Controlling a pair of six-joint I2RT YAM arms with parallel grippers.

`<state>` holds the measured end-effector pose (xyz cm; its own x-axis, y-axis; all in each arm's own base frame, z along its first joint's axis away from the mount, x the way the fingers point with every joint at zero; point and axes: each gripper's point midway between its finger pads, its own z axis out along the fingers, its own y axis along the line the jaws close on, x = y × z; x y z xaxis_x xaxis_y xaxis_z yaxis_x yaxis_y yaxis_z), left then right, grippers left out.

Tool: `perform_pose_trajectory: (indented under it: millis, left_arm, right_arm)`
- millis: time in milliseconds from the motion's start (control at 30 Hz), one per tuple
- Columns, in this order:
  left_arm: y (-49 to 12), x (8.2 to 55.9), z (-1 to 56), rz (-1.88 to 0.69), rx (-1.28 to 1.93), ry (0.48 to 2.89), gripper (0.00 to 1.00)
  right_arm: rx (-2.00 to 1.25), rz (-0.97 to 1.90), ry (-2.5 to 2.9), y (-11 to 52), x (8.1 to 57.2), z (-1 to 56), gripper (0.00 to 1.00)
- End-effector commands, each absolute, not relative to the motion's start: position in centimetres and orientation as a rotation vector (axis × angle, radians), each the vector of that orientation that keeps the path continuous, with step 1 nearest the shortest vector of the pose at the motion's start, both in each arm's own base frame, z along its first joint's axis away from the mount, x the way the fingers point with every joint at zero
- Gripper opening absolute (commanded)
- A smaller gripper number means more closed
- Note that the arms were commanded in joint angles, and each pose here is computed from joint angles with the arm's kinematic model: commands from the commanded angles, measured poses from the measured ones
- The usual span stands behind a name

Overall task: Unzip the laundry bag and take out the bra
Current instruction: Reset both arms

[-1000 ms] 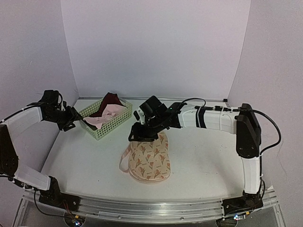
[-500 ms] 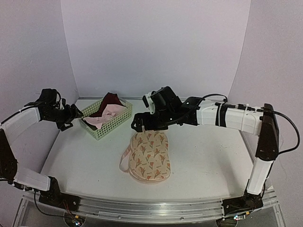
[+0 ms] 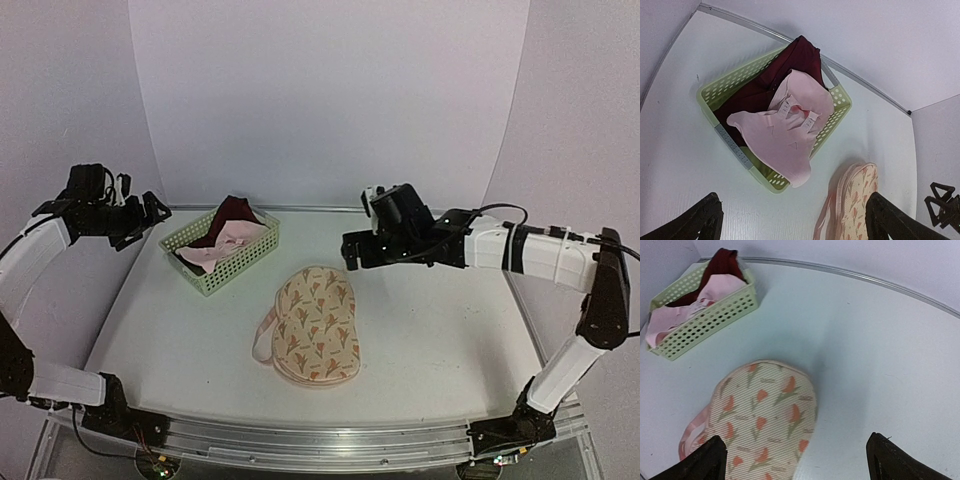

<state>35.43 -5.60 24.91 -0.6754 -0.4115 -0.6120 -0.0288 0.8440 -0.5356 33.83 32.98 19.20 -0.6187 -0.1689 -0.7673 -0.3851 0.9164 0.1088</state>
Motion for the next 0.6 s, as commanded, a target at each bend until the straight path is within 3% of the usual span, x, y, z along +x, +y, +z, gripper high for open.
perform_pose_trajectory:
  millis: [0, 300, 567]
  left_arm:
    - [-5.4, 35.4, 28.3, -0.583, -0.236, 2.165, 0.99]
    - [-5.2, 35.1, 29.7, -0.557, -0.211, 2.125, 0.99]
    - [-10.8, 34.1, 30.7, -0.421, 0.008, 2.109, 1.00]
  right_arm:
    - [-0.158, 0.227, 2.165, 25.0, 37.2, 22.2, 0.98]
    - [-0.002, -0.151, 2.012, 14.5, 35.8, 25.2, 0.98]
    - [0.007, -0.060, 1.940, 12.0, 31.9, 27.4, 0.98]
